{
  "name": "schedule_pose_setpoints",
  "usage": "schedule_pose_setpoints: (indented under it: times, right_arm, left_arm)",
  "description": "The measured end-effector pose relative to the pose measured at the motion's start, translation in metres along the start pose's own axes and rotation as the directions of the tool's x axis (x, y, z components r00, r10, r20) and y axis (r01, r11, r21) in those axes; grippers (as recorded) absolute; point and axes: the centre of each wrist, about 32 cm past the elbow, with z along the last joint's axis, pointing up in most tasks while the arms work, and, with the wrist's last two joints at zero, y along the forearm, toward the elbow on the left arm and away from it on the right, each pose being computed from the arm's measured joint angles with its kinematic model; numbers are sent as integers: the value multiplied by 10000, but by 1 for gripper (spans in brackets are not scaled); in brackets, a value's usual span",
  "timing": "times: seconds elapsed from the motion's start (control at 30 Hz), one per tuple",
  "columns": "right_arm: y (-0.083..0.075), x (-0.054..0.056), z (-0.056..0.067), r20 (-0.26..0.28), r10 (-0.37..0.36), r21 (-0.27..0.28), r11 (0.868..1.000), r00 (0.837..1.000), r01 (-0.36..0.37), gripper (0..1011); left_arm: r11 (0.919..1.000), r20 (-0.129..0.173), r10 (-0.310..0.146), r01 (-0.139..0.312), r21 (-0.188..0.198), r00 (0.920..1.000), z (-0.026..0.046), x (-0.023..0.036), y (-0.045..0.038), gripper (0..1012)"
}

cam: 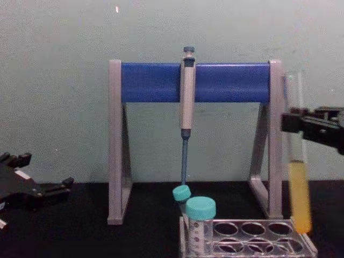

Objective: Pick up the test tube from the test tube rack, shake it, then place it back into the test tube rack.

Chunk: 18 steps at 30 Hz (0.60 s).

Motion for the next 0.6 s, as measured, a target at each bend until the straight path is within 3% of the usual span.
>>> schedule_pose_setpoints:
  times: [0.17, 0.3, 0.4, 0.6]
  right_arm:
    - [-61, 13, 14, 447, -943, -236, 9952, 9945, 954, 229]
    - [7, -31, -9, 625, -1980, -187, 9797, 9782, 1995, 229]
    - [134, -78, -42, 650, -2642, 176, 9645, 9623, 2636, 229]
    - [343, -147, -103, 408, -2845, 845, 9561, 9578, 2805, 229]
  left_arm:
    - [10000, -1, 0, 0, 0, 10000, 0, 0, 0, 1001]
    - [10000, 0, 0, 0, 0, 10000, 0, 0, 0, 1001]
    - [10000, 0, 0, 0, 0, 10000, 0, 0, 0, 1001]
    - [10000, 0, 0, 0, -1, 10000, 0, 0, 0, 1001]
